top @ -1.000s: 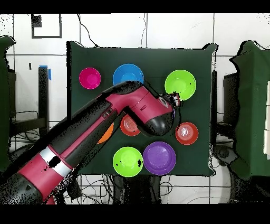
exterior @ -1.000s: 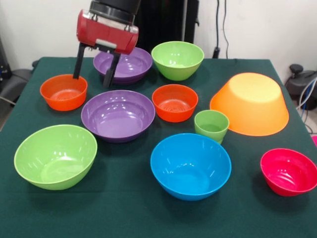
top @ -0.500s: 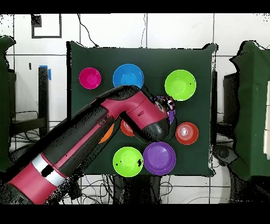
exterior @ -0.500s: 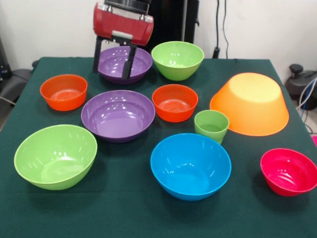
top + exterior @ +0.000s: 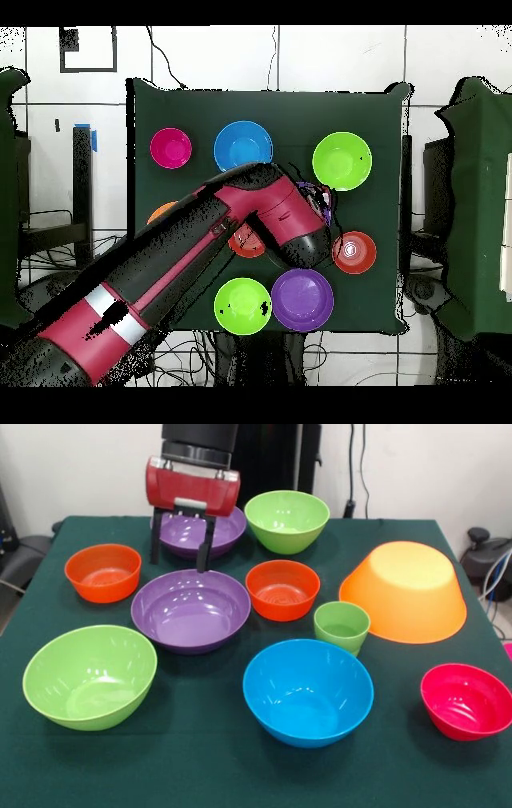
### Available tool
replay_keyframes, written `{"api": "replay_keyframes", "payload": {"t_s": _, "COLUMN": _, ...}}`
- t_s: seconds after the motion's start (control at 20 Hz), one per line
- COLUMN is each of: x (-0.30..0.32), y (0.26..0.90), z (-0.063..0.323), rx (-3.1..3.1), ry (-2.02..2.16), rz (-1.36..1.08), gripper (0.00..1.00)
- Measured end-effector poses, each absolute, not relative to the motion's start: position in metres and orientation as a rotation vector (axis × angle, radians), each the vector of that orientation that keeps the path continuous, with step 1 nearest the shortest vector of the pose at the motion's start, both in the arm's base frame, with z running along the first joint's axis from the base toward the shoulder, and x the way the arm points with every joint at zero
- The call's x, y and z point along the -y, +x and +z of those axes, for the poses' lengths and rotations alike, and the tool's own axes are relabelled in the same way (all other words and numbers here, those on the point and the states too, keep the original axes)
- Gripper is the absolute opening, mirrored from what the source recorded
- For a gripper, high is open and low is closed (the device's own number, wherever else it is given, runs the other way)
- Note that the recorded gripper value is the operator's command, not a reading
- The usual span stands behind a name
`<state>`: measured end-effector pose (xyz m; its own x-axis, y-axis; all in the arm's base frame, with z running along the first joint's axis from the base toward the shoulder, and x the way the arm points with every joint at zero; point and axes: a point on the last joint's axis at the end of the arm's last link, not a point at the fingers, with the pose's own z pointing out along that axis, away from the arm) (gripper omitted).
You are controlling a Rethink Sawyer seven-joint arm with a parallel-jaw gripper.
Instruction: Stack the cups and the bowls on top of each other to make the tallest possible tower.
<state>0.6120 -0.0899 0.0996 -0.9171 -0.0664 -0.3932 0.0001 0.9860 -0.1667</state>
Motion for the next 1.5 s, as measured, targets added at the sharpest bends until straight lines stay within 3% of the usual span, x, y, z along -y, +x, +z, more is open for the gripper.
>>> {"api": "replay_keyframes", "payload": {"t_s": 0.85, "x": 0.105, "y": 0.612, "z": 0.062, "rx": -2.772, "ry": -0.055, "rz": -0.232, "gripper": 1.0}}
{"api": "replay_keyframes", "payload": {"t_s": 1.5, "x": 0.098, "y": 0.608, "z": 0.014, "rx": -2.897, "ry": -0.38, "rz": -0.311, "gripper": 1.0}}
